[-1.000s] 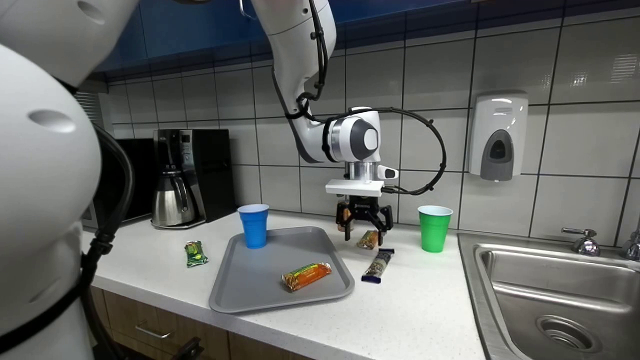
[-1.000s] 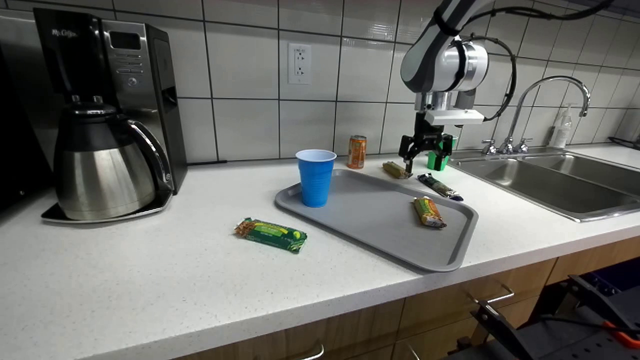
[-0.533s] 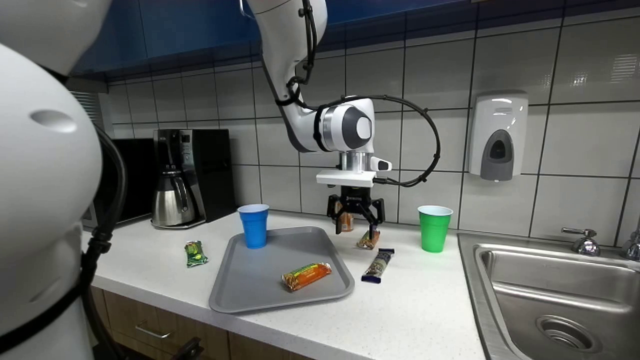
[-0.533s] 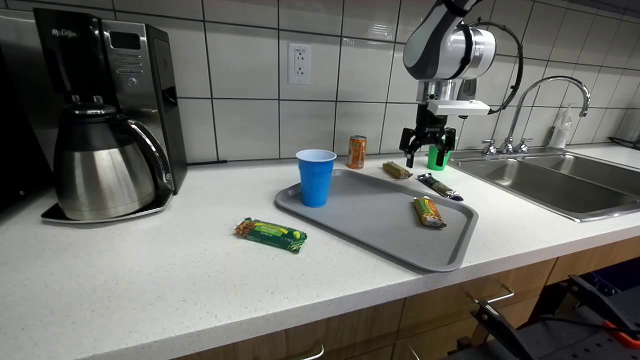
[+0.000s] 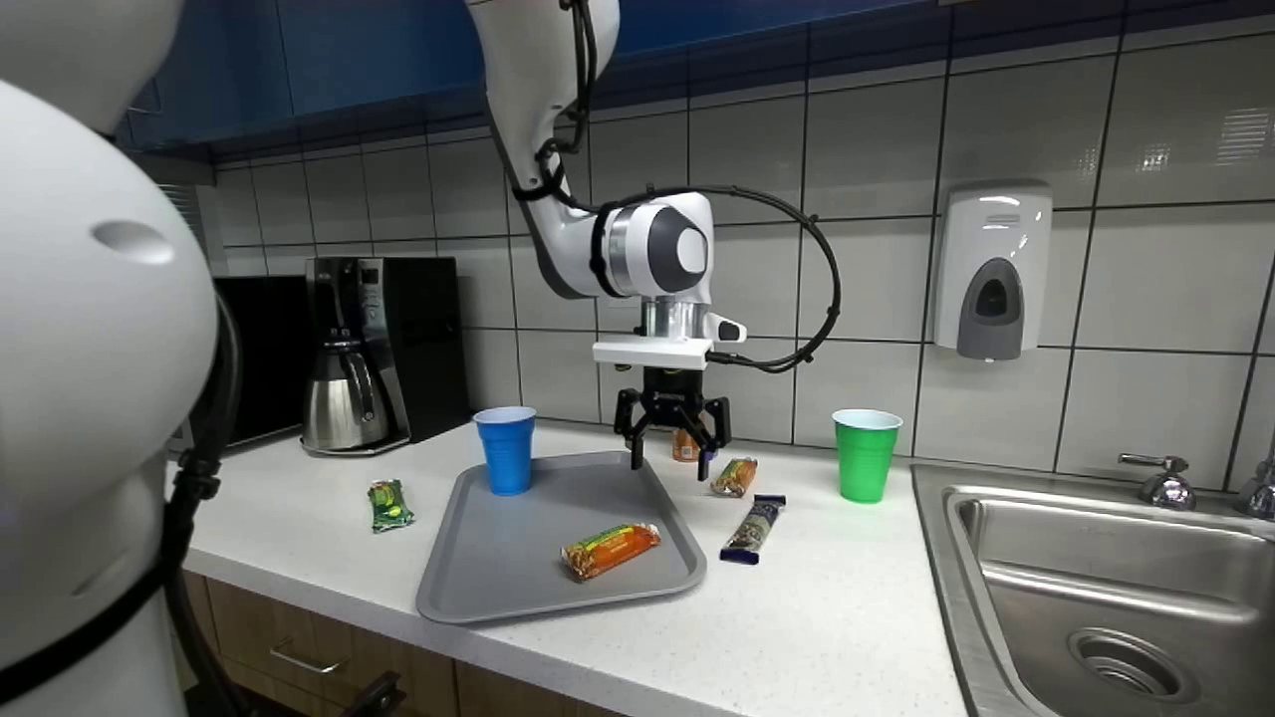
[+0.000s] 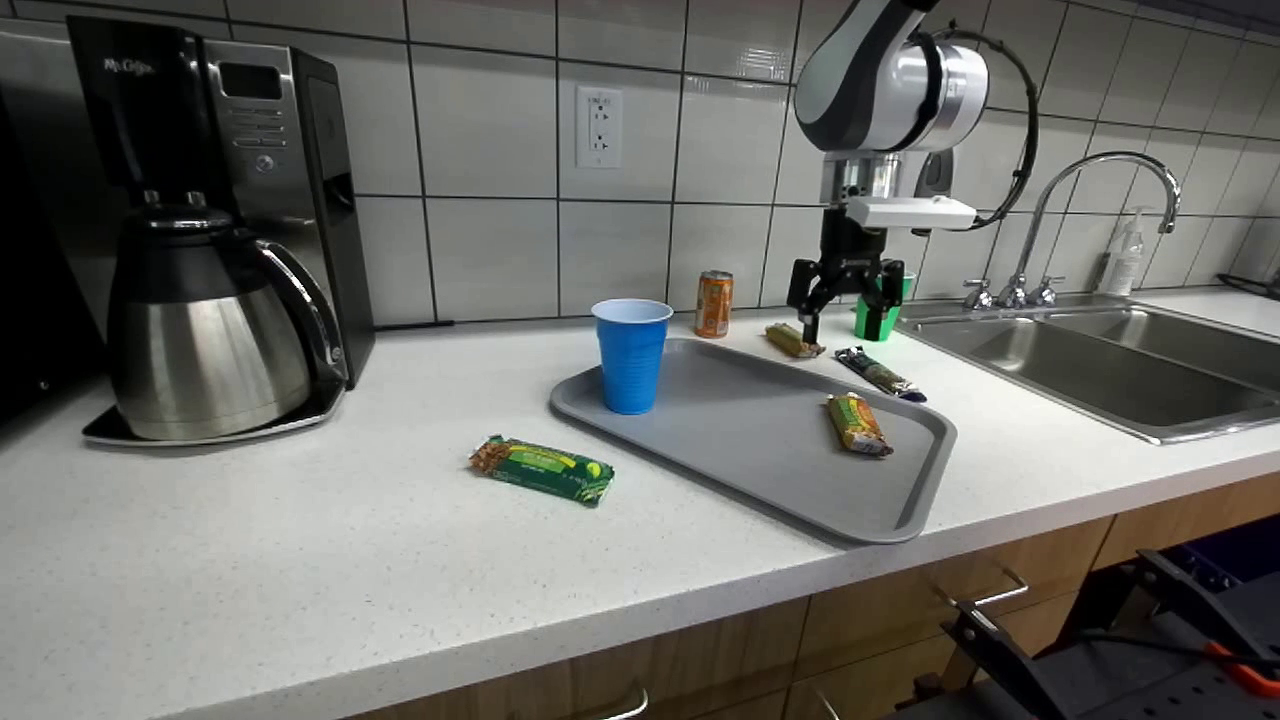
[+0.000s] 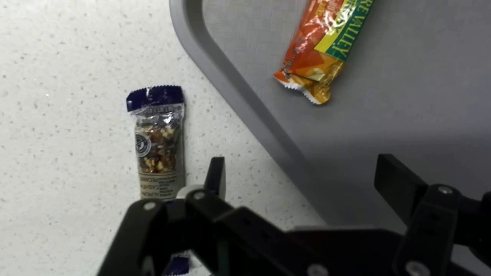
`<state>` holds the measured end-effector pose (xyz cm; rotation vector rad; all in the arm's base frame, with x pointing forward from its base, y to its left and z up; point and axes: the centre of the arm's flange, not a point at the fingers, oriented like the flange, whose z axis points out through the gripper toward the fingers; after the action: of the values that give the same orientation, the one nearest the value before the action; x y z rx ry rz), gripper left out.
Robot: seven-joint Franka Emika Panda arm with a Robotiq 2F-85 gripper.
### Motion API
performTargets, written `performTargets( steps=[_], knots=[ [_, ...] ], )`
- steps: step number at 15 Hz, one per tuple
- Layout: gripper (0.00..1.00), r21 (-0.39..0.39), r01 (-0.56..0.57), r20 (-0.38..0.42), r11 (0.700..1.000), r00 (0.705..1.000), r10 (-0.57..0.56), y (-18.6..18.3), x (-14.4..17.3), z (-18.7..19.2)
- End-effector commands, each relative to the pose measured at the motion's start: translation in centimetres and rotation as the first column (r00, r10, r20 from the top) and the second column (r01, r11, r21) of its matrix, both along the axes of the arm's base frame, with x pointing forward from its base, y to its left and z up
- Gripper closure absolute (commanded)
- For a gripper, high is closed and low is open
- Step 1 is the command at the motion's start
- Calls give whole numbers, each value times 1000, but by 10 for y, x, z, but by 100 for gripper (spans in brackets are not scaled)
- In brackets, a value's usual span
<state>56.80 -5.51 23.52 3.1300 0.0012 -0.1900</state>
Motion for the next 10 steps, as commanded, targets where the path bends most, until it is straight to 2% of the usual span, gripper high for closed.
performTargets(
  steps=[1,10],
  knots=[
    [0,-3,35,-21,999,999,-35,25,-21,11],
    [0,-47,143,5,989,990,-143,56,-52,13]
  ],
)
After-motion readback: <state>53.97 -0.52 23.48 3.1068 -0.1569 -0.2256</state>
